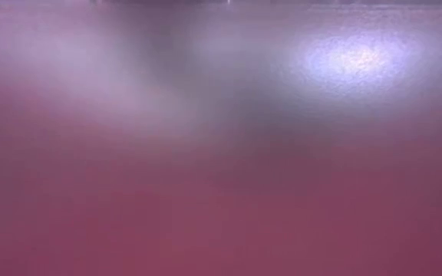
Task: Pick & Place Office items
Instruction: Put the left pink charger adapter into the red bin, then put the left red charger adapter into the red bin, then put the pink charger adapter into the red bin
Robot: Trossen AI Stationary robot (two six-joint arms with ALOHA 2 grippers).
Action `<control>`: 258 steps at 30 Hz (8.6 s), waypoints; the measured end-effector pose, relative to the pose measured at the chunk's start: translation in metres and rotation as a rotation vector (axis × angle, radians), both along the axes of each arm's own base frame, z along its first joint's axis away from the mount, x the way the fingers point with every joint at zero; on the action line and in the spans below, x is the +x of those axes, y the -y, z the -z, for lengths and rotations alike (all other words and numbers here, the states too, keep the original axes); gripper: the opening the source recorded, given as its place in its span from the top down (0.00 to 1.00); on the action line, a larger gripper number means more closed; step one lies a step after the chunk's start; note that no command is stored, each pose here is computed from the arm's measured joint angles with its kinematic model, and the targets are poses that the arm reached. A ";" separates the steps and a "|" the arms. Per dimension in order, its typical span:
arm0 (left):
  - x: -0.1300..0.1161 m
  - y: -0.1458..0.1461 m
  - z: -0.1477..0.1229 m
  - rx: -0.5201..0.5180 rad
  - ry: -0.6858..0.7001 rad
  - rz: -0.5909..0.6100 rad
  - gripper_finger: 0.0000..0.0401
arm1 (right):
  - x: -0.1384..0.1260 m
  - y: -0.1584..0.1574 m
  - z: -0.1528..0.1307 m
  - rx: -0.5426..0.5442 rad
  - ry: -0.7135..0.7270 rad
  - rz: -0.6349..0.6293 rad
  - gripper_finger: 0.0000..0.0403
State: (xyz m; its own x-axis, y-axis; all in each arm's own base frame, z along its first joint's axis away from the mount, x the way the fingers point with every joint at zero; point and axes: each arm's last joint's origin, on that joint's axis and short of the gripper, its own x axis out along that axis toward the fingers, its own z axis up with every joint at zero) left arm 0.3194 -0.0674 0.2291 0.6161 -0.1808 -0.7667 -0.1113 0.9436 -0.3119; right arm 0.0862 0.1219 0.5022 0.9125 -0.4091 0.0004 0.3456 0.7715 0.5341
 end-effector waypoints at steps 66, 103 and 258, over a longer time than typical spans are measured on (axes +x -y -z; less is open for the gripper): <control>-0.059 -0.093 0.004 -0.376 -0.017 -1.117 0.31 | 0.004 -0.005 0.001 -0.013 -0.007 0.011 0.30; -0.068 -0.186 0.061 -0.344 -0.311 -1.210 0.19 | 0.008 -0.013 -0.001 -0.003 -0.002 0.010 0.30; -0.098 -0.070 -0.131 -0.106 0.603 -0.474 0.20 | 0.085 0.090 0.317 1.291 -0.829 0.810 0.30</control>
